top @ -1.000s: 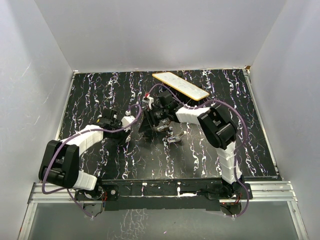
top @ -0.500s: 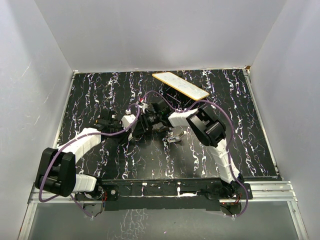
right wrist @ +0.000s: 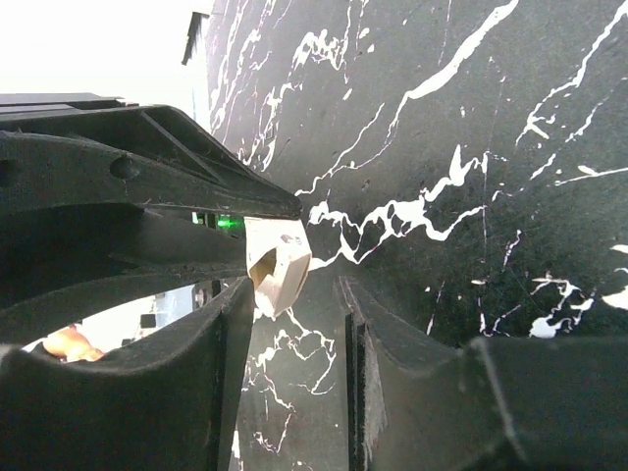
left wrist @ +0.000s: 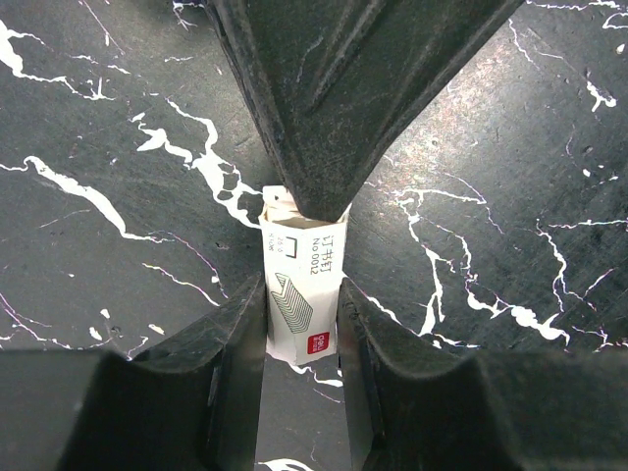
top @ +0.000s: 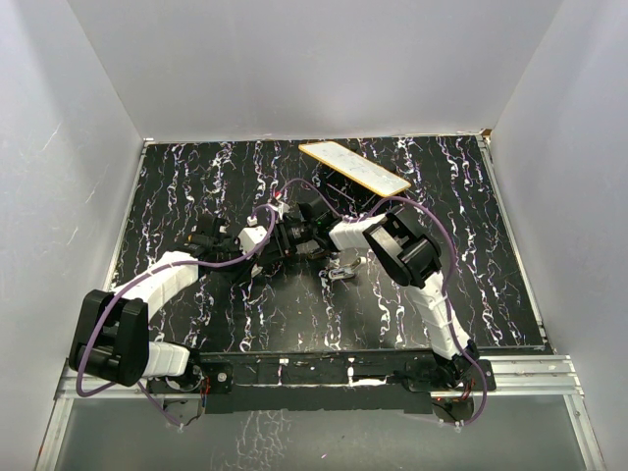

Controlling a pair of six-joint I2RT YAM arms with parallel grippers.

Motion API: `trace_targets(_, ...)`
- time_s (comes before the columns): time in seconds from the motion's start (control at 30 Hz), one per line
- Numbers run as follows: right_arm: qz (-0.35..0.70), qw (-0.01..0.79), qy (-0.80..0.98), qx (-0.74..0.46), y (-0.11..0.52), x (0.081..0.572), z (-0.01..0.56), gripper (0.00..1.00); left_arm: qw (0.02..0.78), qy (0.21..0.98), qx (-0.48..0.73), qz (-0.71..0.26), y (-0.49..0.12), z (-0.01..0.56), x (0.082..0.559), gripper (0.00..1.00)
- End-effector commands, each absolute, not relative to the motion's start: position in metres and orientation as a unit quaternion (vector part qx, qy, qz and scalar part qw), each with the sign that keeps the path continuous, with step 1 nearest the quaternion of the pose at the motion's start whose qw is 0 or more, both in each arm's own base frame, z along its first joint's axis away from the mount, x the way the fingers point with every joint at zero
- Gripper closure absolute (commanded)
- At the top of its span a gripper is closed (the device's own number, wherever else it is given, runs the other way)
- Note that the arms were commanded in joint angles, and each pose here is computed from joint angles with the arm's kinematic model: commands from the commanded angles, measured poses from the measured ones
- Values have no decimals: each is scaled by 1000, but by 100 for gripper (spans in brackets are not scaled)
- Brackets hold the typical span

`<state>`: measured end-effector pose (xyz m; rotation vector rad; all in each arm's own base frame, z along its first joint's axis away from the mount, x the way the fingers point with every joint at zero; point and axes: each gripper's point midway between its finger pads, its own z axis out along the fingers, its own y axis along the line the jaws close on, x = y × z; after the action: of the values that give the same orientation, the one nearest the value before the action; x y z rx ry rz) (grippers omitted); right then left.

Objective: Load the staples into the stapler

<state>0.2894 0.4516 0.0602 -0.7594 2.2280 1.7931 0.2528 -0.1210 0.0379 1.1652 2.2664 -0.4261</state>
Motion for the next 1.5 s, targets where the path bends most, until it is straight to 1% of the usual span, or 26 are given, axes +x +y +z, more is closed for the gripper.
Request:
trace_targets(0.0,622,109,725,-276,464,294,75,61,287,832,442,-175,-126,45,249,72)
trace_targets(0.13,622,106,725,-276,466,292,73,67,288,831,442,-178,-127,46,248,72)
trace_targets(0.27,622,103,724,-278,468,290,72,70,288,830,443,-178,-127,47,248,72)
trace_targets(0.37,623,101,724,-279,469,288,71,75,287,830,443,-178,-127,46,247,72)
trace_targets(0.57,616,107,729,-278,468,291,70,91,282,834,443,-168,-123,42,248,71)
trace_targets(0.6,609,110,735,-275,467,293,68,92,277,835,445,-165,-121,40,248,70)
trace_targets(0.97,545,137,779,-279,459,307,43,92,209,850,455,-161,-114,13,239,63)
trace_targets(1.23,531,145,788,-276,449,312,37,92,189,854,459,-155,-110,6,234,63)
trace_targets(1.47,528,152,789,-276,441,315,39,92,184,855,459,-156,-109,3,232,68)
